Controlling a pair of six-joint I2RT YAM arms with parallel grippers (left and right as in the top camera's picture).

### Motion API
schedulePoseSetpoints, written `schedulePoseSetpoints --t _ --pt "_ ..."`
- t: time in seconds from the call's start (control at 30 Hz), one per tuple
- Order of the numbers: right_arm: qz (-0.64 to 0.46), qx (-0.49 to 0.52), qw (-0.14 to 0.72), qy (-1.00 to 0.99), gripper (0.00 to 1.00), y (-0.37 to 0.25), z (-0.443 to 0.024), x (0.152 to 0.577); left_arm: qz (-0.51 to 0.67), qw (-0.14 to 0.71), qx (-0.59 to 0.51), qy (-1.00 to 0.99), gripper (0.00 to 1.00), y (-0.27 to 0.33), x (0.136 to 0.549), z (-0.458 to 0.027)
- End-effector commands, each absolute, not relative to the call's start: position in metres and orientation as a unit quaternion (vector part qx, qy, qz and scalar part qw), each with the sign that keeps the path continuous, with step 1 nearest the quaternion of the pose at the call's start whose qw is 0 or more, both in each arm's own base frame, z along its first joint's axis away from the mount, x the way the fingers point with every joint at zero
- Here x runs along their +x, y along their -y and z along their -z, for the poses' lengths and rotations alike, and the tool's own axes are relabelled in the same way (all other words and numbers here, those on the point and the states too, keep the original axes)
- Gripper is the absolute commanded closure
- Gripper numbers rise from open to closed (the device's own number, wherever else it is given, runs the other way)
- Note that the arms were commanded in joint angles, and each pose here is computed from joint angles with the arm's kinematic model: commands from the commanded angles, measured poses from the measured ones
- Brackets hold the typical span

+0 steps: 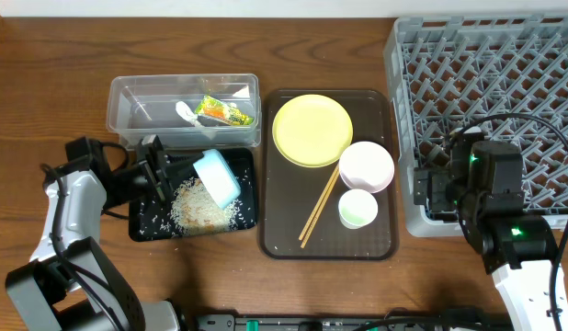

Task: Sort waste into correct bins and load items into the dishwasher rack
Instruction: 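Tip the blue bowl over the black tray to dump the rice, then carry the empty blue bowl back onto the brown tray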

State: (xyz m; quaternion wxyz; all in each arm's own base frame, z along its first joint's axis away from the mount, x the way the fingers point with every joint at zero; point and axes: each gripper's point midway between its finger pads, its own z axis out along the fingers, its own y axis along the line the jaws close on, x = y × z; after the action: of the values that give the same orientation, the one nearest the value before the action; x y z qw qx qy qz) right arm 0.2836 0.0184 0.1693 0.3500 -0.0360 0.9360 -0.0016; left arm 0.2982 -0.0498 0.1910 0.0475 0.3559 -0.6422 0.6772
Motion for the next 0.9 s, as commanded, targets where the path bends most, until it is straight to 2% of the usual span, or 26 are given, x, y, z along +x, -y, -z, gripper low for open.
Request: schedulePoseSetpoints --t 0.0,0.1,0.17,0.57,0.67,0.87 --pt "-0.005 -0.037 0.362 -0.931 0.01 -0.023 -0.180 0.287 -0.687 0.007 0.320 0.652 0.94 0.045 0.306 -0.194" --pt "-0.005 -0.037 0.362 -0.932 0.01 -0.023 -0.180 0.287 -0.677 -0.100 0.223 0.695 0.94 0.040 0.317 -0.194" --pt "-0.005 -0.037 0.362 -0.932 0.01 -0.023 -0.180 0.287 -0.673 -0.122 0.201 0.701 0.94 0.039 0.319 -0.195" --pt "-0.005 -0.037 0.360 -0.932 0.01 -0.023 -0.179 0.286 -0.682 -0.094 0.227 0.689 0.94 0.039 0.320 -0.198" --pt "-0.005 -0.037 0.360 -0.932 0.01 -0.023 -0.179 0.286 -0.678 -0.118 0.187 0.701 0.94 0.047 0.318 -0.202" --pt "-0.005 -0.037 0.360 -0.932 0.01 -0.023 -0.179 0.286 -0.556 -0.147 0.139 0.806 0.94 0.078 0.316 -0.182"
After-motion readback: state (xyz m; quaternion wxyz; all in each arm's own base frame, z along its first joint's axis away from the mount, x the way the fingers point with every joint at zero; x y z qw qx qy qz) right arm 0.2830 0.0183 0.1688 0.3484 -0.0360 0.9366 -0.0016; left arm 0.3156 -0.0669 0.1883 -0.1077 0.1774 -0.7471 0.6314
